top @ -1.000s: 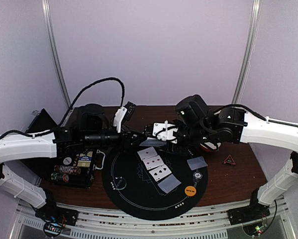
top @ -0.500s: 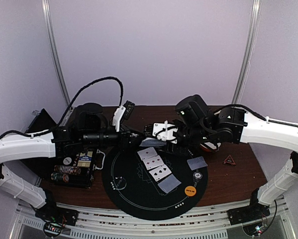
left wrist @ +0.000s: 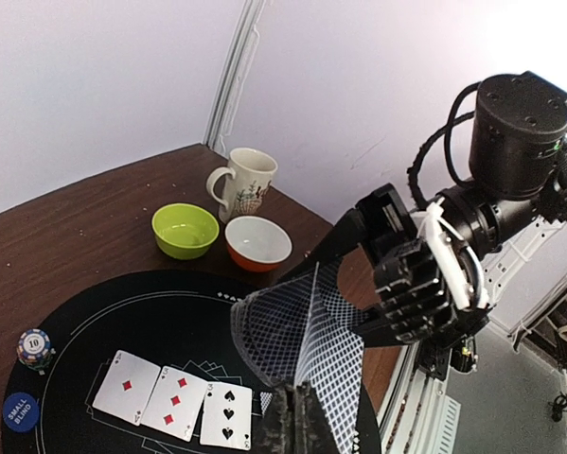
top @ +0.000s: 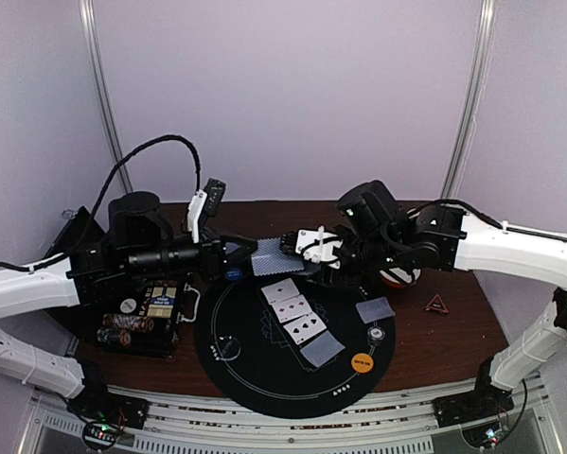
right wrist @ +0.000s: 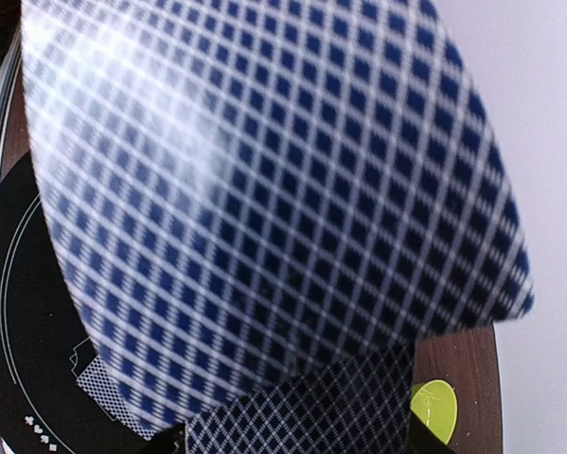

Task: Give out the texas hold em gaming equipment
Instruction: Pick up the poker card from the face-down deck piles, then place the poker card in the community card area.

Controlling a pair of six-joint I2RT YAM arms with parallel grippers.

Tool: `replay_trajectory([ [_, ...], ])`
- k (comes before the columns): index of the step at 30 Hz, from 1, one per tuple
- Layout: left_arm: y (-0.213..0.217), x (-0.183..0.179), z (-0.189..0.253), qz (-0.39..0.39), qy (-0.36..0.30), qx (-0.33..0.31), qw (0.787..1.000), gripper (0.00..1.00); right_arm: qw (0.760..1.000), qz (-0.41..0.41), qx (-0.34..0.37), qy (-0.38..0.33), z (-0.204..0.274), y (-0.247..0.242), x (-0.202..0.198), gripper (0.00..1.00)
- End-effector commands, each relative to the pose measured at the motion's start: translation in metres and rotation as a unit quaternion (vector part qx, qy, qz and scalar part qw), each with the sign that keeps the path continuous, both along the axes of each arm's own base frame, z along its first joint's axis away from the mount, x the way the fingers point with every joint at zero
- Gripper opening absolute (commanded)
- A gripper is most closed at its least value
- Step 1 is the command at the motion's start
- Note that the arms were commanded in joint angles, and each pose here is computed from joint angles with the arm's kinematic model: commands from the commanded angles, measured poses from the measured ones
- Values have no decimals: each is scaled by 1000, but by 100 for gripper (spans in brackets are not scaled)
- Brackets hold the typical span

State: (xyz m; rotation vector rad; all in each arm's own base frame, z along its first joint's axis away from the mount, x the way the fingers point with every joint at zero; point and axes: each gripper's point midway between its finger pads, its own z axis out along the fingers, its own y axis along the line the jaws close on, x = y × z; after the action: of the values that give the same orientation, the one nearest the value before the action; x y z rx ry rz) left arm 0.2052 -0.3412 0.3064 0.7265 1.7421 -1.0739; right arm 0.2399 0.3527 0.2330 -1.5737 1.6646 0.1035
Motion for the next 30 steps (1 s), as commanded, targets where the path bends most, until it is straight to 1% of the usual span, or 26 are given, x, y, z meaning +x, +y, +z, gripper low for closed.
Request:
replay_trajectory([
  [1, 18, 4, 20, 39, 6, -58, 998, 0, 999, -26, 26, -5, 11, -9, 11, 50],
  [3, 30, 9, 17, 77, 40, -86, 993, 0, 999, -41, 32, -6, 12, -12, 17, 50],
  [5, 44, 14, 10, 116, 86, -128, 981, 0, 997, -67, 40, -11, 14, -17, 28, 50],
  [7, 54, 14, -11, 142, 144, -175, 964, 0, 994, -99, 44, -14, 15, -25, 41, 50],
  [8, 56, 12, -26, 147, 169, -188, 956, 0, 993, -112, 46, -15, 15, -28, 47, 50],
  [9, 57, 10, -50, 159, 192, -183, 951, 0, 991, -126, 46, -20, 16, -32, 52, 50],
  [11, 51, 0, -75, 176, 216, -174, 945, 0, 987, -153, 40, -30, 15, -40, 63, 50],
  [15, 24, -25, -107, 193, 246, -162, 936, 0, 981, -186, 40, -38, 18, -50, 74, 50],
  [17, 1, -37, -127, 182, 267, -152, 934, 0, 980, -190, 44, -42, 21, -52, 76, 50],
  [22, -62, -78, -155, 128, 324, -160, 923, 0, 979, -192, 54, -46, 30, -56, 73, 50],
  [25, -80, -85, -174, 135, 343, -163, 915, 0, 979, -191, 55, -44, 31, -60, 68, 50],
  [27, -93, -89, -180, 126, 353, -173, 911, 0, 979, -192, 52, -43, 29, -64, 66, 50],
  [28, -101, -92, -178, 113, 356, -184, 909, 0, 979, -194, 50, -45, 29, -67, 65, 50],
  [30, -115, -97, -184, 112, 357, -178, 910, 0, 979, -193, 49, -49, 27, -70, 63, 50],
])
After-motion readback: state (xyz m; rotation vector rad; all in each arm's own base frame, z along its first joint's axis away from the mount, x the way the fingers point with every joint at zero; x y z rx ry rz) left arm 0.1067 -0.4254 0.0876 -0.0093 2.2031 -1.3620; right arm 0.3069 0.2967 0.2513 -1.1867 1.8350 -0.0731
